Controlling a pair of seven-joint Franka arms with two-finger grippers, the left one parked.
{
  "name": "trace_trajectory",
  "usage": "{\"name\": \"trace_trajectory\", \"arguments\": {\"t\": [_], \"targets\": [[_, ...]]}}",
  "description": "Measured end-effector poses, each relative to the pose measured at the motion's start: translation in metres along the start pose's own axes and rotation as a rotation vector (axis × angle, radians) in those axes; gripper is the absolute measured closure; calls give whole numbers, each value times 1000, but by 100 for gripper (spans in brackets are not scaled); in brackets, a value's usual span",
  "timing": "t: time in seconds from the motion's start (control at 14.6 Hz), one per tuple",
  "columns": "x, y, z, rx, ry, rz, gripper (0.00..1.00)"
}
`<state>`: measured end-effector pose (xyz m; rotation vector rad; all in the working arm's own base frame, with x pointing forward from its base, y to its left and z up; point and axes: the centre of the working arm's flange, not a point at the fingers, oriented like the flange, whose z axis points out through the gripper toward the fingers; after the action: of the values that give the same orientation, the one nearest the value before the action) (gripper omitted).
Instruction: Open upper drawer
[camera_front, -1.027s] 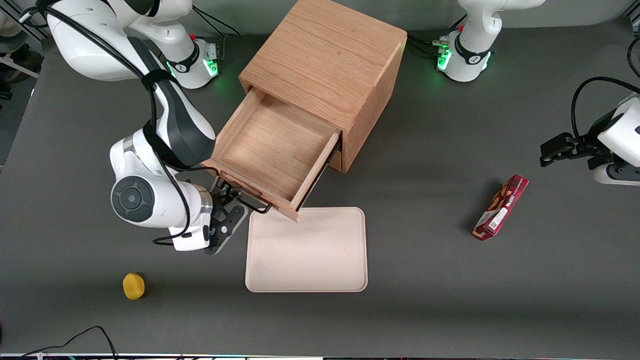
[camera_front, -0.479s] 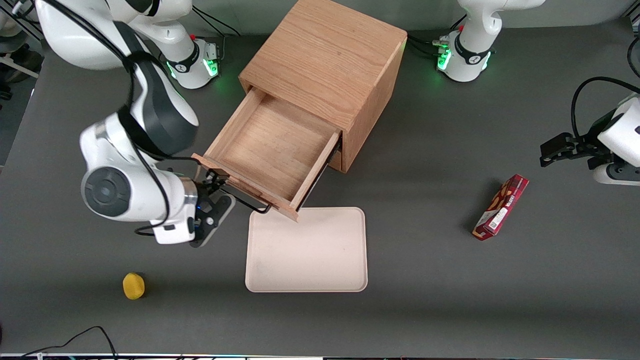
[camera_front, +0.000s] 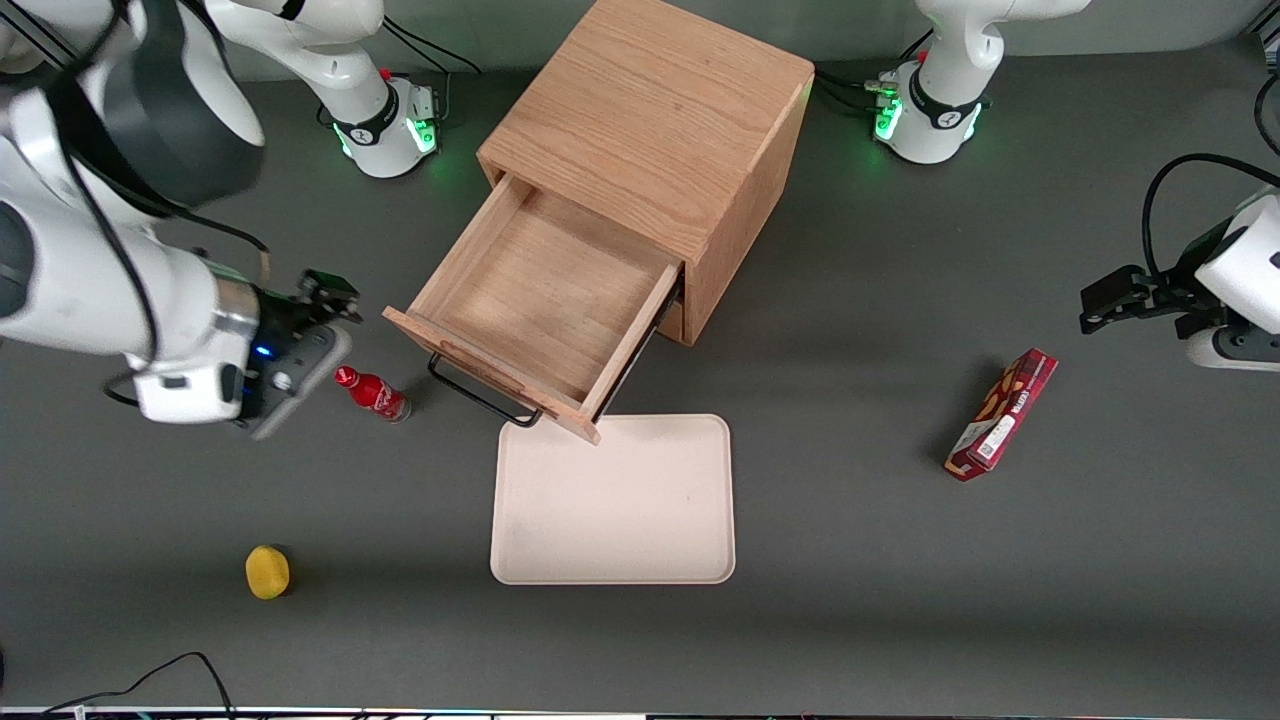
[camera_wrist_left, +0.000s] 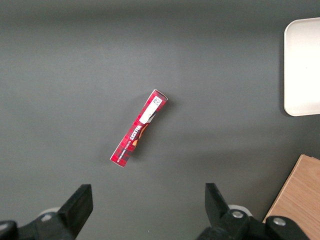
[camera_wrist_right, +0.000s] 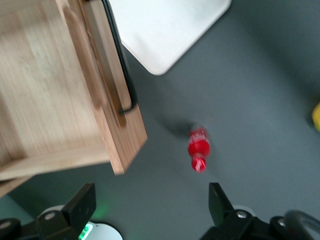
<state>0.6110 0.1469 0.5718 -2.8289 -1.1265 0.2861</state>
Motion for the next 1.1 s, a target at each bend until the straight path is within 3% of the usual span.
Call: {"name": "trace_trajectory", "arguments": {"t": [0.48, 0.75, 1.1], "targets": [[-121, -22, -44, -92, 67, 153, 0], [-177, -24, -62, -91, 151, 258, 0], [-192, -6, -62, -97, 175, 306, 0]]}}
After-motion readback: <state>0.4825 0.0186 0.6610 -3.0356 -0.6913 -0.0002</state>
